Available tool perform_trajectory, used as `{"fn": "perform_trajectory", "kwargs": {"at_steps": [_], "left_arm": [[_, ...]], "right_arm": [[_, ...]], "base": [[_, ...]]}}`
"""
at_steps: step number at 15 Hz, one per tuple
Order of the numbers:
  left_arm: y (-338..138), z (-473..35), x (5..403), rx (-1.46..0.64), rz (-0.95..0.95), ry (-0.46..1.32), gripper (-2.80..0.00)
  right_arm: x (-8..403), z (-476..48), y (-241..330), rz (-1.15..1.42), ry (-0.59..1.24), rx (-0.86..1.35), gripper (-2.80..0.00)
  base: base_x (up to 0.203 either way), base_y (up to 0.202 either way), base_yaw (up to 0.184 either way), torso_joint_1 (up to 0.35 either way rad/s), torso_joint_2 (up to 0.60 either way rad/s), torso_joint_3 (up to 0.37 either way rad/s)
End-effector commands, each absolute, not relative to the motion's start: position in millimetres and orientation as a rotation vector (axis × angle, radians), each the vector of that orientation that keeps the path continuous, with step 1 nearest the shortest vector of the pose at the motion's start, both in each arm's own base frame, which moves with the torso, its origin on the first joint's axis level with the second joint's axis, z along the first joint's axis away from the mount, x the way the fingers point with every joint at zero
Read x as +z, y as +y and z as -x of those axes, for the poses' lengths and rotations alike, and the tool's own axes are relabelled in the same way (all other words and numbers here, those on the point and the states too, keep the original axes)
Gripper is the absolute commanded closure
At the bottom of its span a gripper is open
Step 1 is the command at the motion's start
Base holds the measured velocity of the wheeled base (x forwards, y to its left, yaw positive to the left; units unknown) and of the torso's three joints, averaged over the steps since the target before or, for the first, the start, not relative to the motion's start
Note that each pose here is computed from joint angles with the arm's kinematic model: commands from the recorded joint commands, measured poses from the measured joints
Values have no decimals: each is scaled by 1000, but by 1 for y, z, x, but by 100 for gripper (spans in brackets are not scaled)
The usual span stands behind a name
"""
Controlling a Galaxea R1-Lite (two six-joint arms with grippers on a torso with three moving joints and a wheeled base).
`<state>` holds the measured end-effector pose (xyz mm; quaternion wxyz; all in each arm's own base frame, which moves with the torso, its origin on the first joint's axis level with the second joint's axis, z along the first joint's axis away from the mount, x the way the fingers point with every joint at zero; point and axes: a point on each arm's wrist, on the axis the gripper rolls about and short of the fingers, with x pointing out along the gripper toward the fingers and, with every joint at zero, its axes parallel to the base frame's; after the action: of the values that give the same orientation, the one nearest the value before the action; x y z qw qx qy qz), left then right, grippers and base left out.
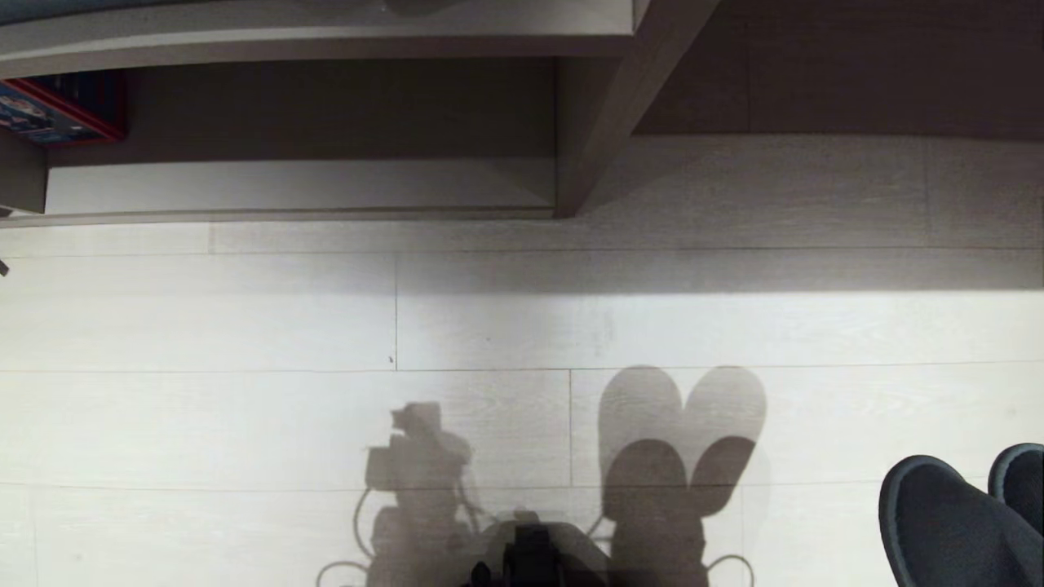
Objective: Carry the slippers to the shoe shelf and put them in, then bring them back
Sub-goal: Place the slippers on the floor
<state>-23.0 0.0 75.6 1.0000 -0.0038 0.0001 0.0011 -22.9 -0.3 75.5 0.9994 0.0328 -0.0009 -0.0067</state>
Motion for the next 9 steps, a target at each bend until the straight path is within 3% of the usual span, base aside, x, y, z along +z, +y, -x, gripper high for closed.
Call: {"fn": "perform_trajectory", "kwargs": {"at_steps": [1, 9], "left_arm": [[0, 23, 76, 3, 8, 2, 0], [0, 23, 76, 3, 8, 2, 0]], "right_arm": [[75, 23, 0, -66, -2, -14, 0], [75, 23, 0, -49, -2, -12, 0]], "base": [[0, 0, 0, 2, 2, -203], [0, 0, 0, 3, 2, -199]]}}
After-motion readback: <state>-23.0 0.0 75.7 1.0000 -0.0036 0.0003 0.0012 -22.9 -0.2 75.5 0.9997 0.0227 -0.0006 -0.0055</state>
